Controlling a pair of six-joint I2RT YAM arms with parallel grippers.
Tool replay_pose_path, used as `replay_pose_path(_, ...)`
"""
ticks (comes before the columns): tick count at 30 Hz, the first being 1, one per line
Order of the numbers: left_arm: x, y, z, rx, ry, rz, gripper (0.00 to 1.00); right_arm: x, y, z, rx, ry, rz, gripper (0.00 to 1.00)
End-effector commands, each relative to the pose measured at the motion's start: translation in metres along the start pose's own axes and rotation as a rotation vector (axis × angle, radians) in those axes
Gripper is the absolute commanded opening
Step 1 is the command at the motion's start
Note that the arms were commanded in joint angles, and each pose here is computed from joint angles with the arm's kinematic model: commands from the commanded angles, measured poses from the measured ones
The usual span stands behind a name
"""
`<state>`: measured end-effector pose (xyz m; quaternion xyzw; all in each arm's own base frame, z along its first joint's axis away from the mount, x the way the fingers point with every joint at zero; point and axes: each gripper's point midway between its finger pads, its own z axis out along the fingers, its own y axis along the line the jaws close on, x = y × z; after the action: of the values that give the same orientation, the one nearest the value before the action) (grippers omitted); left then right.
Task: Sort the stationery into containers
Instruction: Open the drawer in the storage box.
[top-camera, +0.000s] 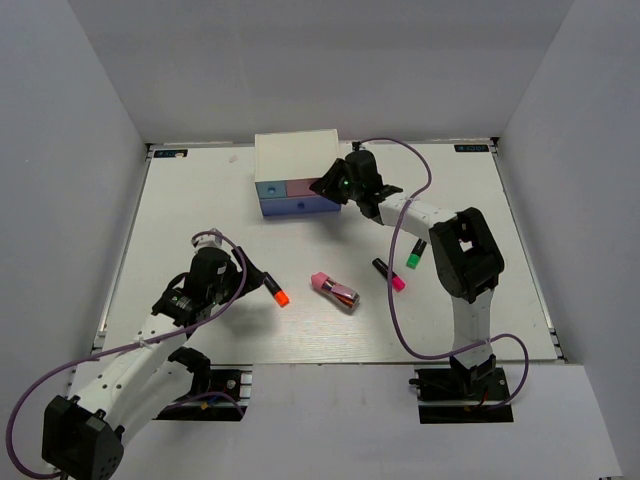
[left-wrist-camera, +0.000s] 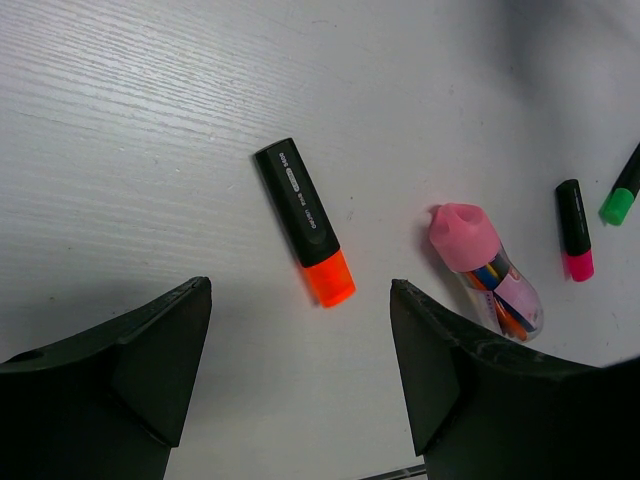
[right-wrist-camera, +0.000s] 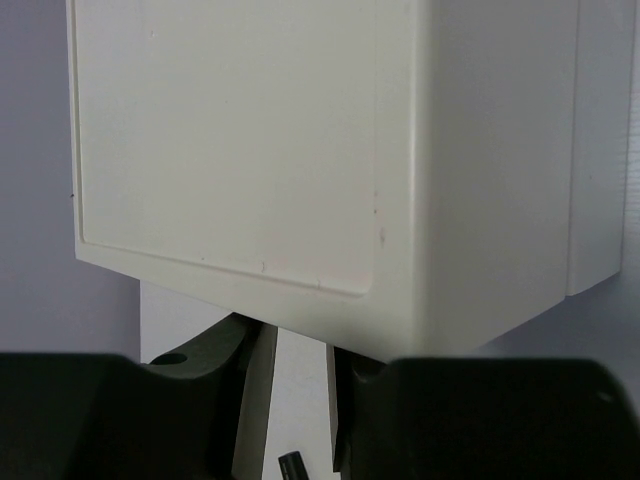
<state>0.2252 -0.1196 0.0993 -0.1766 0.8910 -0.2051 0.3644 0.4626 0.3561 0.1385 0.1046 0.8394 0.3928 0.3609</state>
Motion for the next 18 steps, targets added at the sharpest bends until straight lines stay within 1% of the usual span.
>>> replay_pose_path(1,-0.002,-0.005,0.000,0.022,-0.006,0.006,0.82,-0.029,0.029,0.002,-0.086,-0.097,-0.005,0.17)
replay_pose_path(2,-0.002,-0.005,0.000,0.022,-0.006,0.006,0.82,-0.027,0.029,0.002,-0.086,-0.093,-0.004,0.17)
replay_pose_path(4,-0.002,-0.005,0.000,0.022,-0.006,0.006,0.82,-0.023,0.028,0.000,-0.090,-0.083,-0.006,0.14)
replay_pose_path(6,-0.001,-0.006,-0.001,0.029,0.001,0.006,0.82,-0.021,0.031,-0.004,-0.103,-0.074,-0.008,0.14)
replay_pose_path(7,-0.001,-0.006,0.001,0.030,0.000,0.006,0.82,-0.016,0.024,-0.007,-0.094,-0.058,-0.006,0.13)
replay_pose_path(8,0.000,-0.008,0.001,0.037,0.006,0.006,0.82,-0.015,0.029,-0.013,-0.111,-0.051,-0.010,0.13)
replay_pose_path(10,-0.002,-0.011,0.002,0.045,-0.002,-0.004,0.82,-0.004,0.017,-0.017,-0.097,-0.028,-0.009,0.11)
replay_pose_path(11,0.001,-0.011,0.004,0.044,0.014,-0.003,0.82,-0.002,0.020,-0.027,-0.110,-0.021,-0.012,0.11)
replay_pose_path(13,-0.002,-0.014,0.006,0.055,0.003,-0.004,0.82,0.004,0.021,-0.036,-0.122,-0.011,-0.014,0.11)
replay_pose_path(17,0.000,-0.014,0.012,0.051,0.020,-0.003,0.82,0.021,0.011,-0.053,-0.111,0.022,-0.006,0.11)
replay_pose_path(18,0.002,-0.012,0.014,0.041,0.030,-0.002,0.82,0.017,0.018,-0.061,-0.128,0.011,-0.003,0.11)
